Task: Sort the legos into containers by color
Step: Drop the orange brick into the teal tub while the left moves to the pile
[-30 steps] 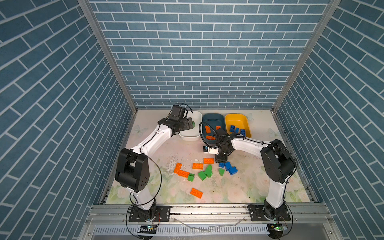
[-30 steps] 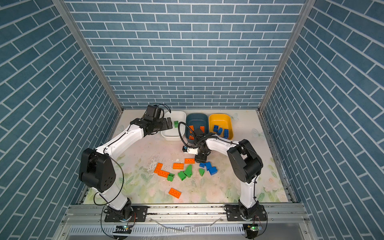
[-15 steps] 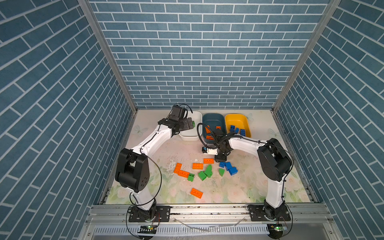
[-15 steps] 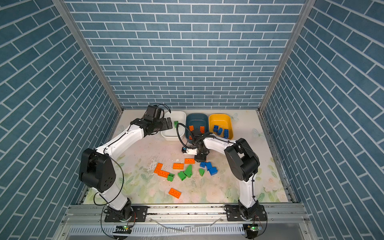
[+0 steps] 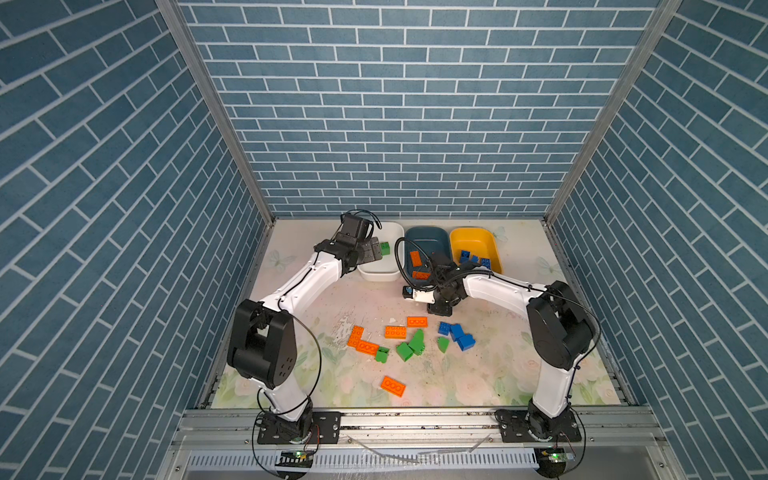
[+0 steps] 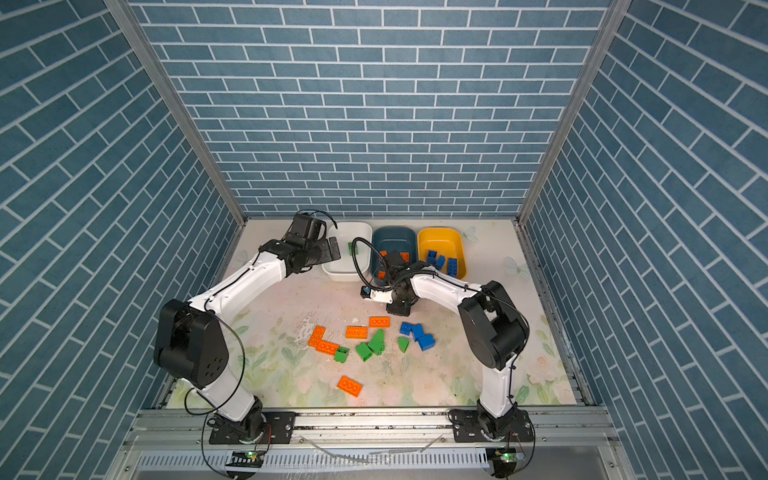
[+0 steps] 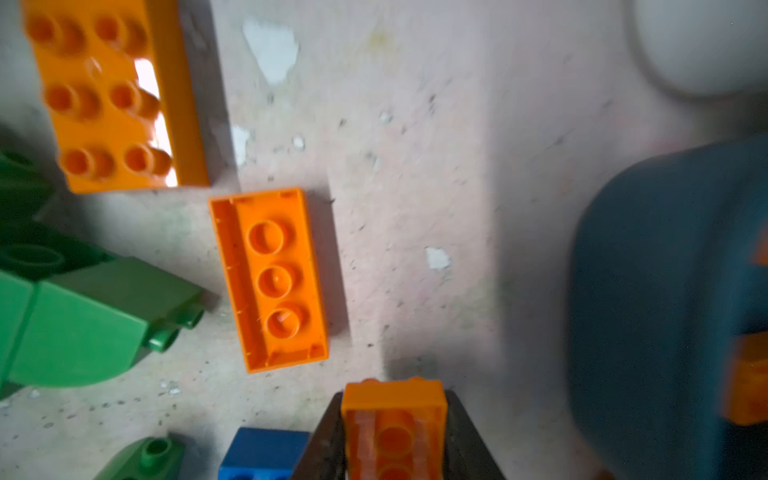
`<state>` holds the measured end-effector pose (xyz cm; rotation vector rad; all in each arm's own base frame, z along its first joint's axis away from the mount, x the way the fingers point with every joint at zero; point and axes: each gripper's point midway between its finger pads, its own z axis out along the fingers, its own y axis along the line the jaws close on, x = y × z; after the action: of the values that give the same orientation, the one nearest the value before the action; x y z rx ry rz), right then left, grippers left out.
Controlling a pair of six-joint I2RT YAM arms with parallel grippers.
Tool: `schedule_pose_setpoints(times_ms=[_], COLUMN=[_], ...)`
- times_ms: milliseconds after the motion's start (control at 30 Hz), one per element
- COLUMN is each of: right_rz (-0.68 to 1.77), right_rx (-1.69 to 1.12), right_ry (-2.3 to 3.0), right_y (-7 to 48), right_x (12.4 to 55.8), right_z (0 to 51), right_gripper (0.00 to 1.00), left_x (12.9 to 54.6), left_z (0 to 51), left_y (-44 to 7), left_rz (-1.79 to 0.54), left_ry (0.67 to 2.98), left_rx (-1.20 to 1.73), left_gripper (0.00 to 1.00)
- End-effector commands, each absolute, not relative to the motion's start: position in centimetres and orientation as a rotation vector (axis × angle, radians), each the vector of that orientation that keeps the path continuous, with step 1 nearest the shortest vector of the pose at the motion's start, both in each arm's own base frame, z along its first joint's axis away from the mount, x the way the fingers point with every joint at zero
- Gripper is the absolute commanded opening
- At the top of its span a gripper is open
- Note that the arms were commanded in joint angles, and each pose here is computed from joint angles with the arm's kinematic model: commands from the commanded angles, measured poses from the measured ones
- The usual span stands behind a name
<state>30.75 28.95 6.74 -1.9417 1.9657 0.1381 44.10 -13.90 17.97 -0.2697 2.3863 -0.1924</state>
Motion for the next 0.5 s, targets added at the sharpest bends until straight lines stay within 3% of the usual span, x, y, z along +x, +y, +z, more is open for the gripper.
schedule_pose_setpoints(times_ms=[0,267,467], right_rz=[0.277,0.428,0.306], right_rx=[-1.736,-1.092,-0.840], right_ry=[1.848,1.954,2.087], right_y=[31.3,31.9,30.7], right_x=[32.4,41.2,47.5], right_z=[11.8,17.0,15.6], right_gripper=[0.28,0.28,0.30], left_x=[43.2,41.2,38.2], left_z=[18.5,17.1,15.4], left_y=[-12.8,-12.5,-12.5], left_rz=[-0.159,-0.142,-0.228], left_ry=[2.379,2.462,2.500], left_rx=[-0.288,-0.243,-0.309], left_gripper=[0.99,0.99,0.99])
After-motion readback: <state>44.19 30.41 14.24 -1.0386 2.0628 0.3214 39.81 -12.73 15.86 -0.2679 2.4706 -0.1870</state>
